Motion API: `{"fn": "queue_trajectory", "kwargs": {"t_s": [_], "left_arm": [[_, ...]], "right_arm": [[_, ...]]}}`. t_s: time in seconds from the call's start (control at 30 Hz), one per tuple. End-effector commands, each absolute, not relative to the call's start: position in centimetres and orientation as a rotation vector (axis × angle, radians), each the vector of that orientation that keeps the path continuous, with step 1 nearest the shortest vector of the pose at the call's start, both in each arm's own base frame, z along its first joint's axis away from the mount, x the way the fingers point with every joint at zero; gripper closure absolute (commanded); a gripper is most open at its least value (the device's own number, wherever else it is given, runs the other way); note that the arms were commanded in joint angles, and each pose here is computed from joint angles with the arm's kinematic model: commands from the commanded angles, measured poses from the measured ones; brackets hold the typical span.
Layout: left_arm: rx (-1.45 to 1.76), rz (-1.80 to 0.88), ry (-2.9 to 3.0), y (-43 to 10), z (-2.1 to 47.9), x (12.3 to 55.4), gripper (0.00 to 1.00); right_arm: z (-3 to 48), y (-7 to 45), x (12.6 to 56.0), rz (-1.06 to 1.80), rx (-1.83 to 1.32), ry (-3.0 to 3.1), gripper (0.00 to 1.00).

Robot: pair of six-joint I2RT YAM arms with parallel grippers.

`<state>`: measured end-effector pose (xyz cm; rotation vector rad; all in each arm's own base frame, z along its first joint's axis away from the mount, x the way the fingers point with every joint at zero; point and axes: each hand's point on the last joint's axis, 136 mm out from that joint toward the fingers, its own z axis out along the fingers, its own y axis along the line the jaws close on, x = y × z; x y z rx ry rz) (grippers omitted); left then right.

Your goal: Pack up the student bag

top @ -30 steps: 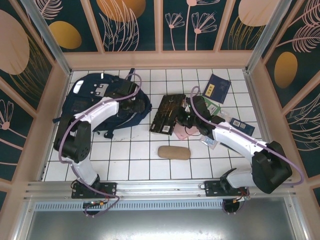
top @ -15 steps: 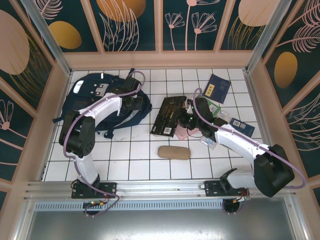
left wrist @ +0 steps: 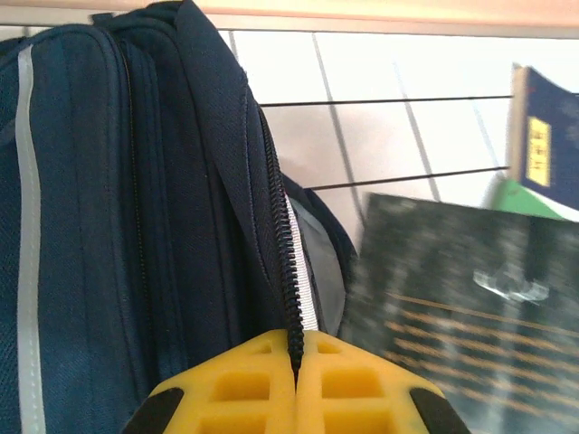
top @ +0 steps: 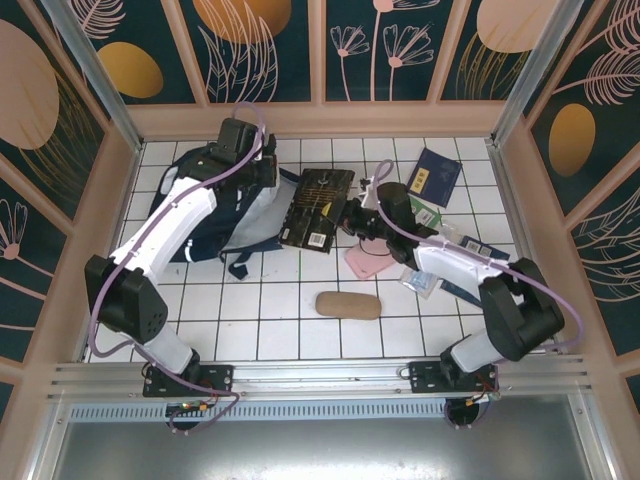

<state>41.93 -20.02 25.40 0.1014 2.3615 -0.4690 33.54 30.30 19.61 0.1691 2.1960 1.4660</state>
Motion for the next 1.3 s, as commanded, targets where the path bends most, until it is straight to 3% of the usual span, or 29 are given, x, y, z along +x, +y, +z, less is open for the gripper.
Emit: {"fn": "queue_trajectory", "kwargs": {"t_s": [0.0,0.6,0.97,1.1,1.2,1.27], "left_arm": [[0.179,-0.692,2.224,-22.5,31.4,40.3,1.00],[0.166,-0.857,2.123,-23.4,35.1,38.5,1.00],[0.162,-0.888,2.123,-23.6,34.5,38.3,1.00],[0.161,-0.881,2.130,-23.5,34.1,38.3,1.00],[0.160,-0.876,2.133,-23.5,33.8,38.3,1.00],[0.159,-0.874,2.134,-23.5,33.7,38.3,1.00]], "right_arm": [[26.0,32.3,35.3,1.655,0.065,1.949,1.00],[23.7,42.4,38.8,1.959,0.045,1.893,1.00],[12.0,47.4,39.3,1.718,0.031,2.317,1.00],[10.2,48.4,39.6,1.615,-0.012,2.420,0.82],[9.5,47.9,39.7,1.514,-0.021,2.489,0.62],[8.9,47.0,39.7,1.436,-0.013,2.544,0.57]]}}
